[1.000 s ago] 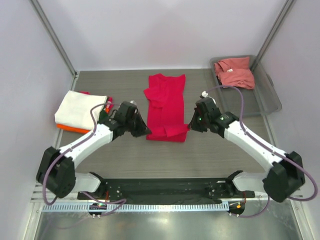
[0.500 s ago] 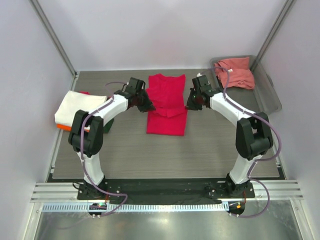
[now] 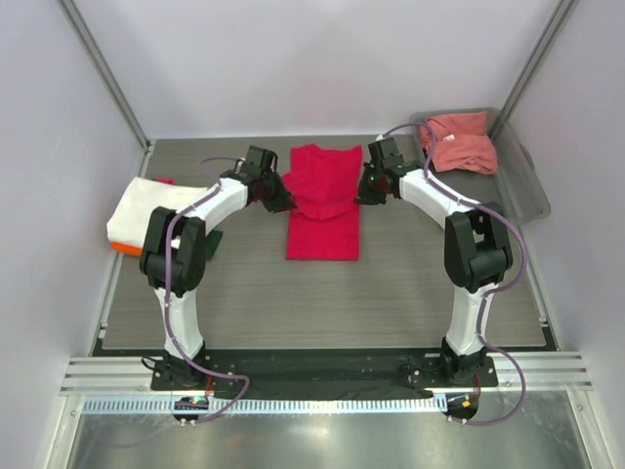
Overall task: Fold and stack the t-shirts
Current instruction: Fold the tshirt
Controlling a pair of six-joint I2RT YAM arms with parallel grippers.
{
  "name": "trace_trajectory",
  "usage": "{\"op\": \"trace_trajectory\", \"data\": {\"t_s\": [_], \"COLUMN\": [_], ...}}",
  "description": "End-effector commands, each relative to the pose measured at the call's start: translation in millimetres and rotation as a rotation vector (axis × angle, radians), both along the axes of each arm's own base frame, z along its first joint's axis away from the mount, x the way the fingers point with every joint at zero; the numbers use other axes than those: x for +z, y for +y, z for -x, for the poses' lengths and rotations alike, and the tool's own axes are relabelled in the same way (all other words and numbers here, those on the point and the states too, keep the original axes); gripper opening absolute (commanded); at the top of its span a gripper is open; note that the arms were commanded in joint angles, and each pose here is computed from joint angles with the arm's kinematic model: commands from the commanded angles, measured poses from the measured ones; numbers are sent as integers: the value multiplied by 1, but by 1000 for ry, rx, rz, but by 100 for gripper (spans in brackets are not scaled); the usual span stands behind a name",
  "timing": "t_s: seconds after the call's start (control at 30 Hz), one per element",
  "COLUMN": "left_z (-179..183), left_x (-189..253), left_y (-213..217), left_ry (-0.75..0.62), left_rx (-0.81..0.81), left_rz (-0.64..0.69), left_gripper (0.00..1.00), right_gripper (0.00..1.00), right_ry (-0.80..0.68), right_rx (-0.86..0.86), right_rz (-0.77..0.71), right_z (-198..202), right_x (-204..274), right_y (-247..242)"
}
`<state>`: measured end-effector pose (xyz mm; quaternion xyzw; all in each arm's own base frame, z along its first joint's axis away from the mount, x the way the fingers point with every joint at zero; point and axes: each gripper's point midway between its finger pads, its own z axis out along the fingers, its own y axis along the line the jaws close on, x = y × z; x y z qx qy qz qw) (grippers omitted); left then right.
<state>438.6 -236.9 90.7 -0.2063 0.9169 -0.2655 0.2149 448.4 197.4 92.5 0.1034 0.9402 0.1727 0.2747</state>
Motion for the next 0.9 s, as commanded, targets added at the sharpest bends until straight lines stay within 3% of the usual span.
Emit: {"op": "trace_trajectory", "data": {"t_s": [0.0, 0.1, 0.17, 0.23, 0.27, 0.3, 0.37, 0.4, 0.47, 0.53, 0.57, 0.6, 0.87], "left_z": [-19, -34, -49, -63, -72, -73, -72, -71, -57, -44, -37, -18, 59], "left_x": [-2, -6, -11, -13, -13, -13, -16, -1, -4, 18, 19, 19, -14], "left_y": [2, 4, 2, -3, -7, -8, 1, 9, 21, 33, 38, 44, 38], "left_ry": [-19, -23, -39, -52, -60, -54, -59, -93, -96, -134, -133, -126, -47], "left_rx": [17, 26, 23, 1, -16, -21, -19, 7, 19, 42, 49, 51, -17], "left_rz": [6, 11, 35, 80, 97, 93, 42, 9, -30, -64, -73, -81, -45], "left_gripper": [0, 0, 2, 20, 36, 68, 83, 99, 100, 100, 100, 99, 77], "right_gripper": [1, 1, 9, 40, 50, 57, 63, 64, 68, 68, 67, 67, 56], "right_ry": [-81, -84, -96, -100, -104, -112, -109, -129, -115, -189, -135, -208, -24], "right_rx": [-3, -17, -29, -45, -45, -46, -33, -35, -53, -68, -54, -47, 52], "right_rz": [-37, -34, -28, -31, -33, -29, -31, -33, 2, -22, -26, -77, -161], "right_z": [-25, -33, -43, -51, -56, -59, -56, -53, -35, -20, 6, 11, 94], "right_x": [24, 22, 22, 21, 21, 22, 22, 34, 27, 56, 32, 55, -15], "right_y": [4, 0, -2, -7, -7, -8, -7, -9, -20, -26, -29, -26, -15]}}
